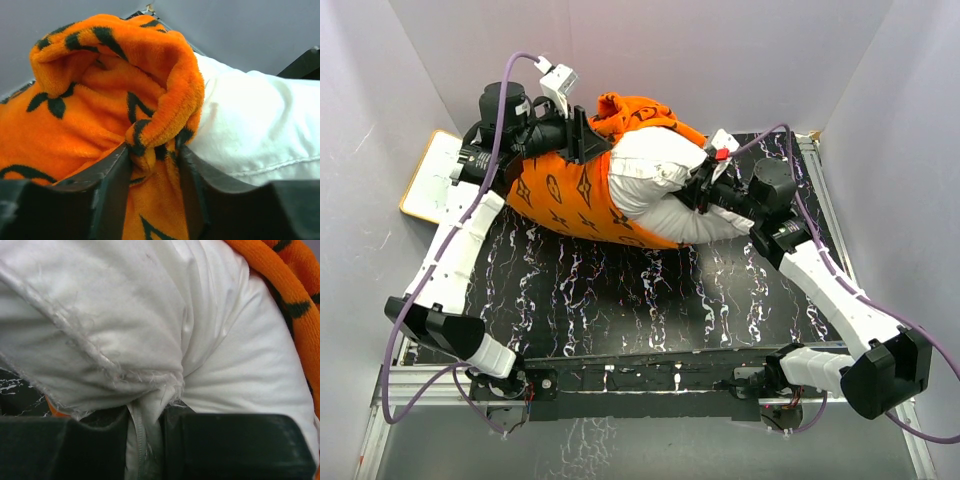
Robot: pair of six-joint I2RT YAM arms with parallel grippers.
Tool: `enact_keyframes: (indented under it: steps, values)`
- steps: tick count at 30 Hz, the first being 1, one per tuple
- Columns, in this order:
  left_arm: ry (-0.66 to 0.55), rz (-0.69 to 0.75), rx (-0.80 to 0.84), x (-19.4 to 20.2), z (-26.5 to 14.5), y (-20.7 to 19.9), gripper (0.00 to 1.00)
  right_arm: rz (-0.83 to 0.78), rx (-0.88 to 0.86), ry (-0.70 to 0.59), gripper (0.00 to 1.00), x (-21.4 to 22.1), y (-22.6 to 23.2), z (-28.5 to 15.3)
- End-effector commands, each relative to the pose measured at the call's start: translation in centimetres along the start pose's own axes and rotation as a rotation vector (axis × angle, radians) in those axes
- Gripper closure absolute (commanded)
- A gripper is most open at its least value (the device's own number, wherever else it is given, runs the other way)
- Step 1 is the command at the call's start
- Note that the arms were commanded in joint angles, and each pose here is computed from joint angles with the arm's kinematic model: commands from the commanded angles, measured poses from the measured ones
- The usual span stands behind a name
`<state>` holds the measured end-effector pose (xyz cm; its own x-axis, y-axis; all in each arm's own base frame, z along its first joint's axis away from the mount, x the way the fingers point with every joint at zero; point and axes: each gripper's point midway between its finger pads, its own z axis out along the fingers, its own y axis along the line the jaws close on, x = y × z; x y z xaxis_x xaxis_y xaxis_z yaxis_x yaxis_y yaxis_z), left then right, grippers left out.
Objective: Remove the pillowcase from the pillow
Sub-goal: Remove the pillow from the pillowcase.
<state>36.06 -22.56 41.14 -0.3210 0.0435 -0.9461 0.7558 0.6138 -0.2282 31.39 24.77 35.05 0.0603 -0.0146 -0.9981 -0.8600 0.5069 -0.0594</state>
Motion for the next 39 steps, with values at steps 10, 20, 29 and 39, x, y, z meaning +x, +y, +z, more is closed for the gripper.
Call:
enact_keyframes:
  steps: [10, 20, 29, 39]
  values:
    - [-0.029, -0.089, -0.223, 1.1, 2.4, 5.4, 1.0, 0.134, 0.075, -0.023, 0.02, -1.9, 1.2, -0.6]
    - [0.013, -0.047, -0.141, 2.4, 5.4, 1.6, 1.0, 0.055, 0.01, 0.016, 0.02, -2.7, 8.5, 0.3]
    - [0.028, -0.007, -0.124, 2.6, 6.5, 0.3, 1.0, 0.124, 0.145, -0.037, 0.02, -3.5, 8.3, -2.0]
    - [0.038, 0.021, -0.118, 3.1, 6.6, -0.5, 1.0, 0.089, 0.33, -0.016, 0.02, -2.1, 8.4, 3.5]
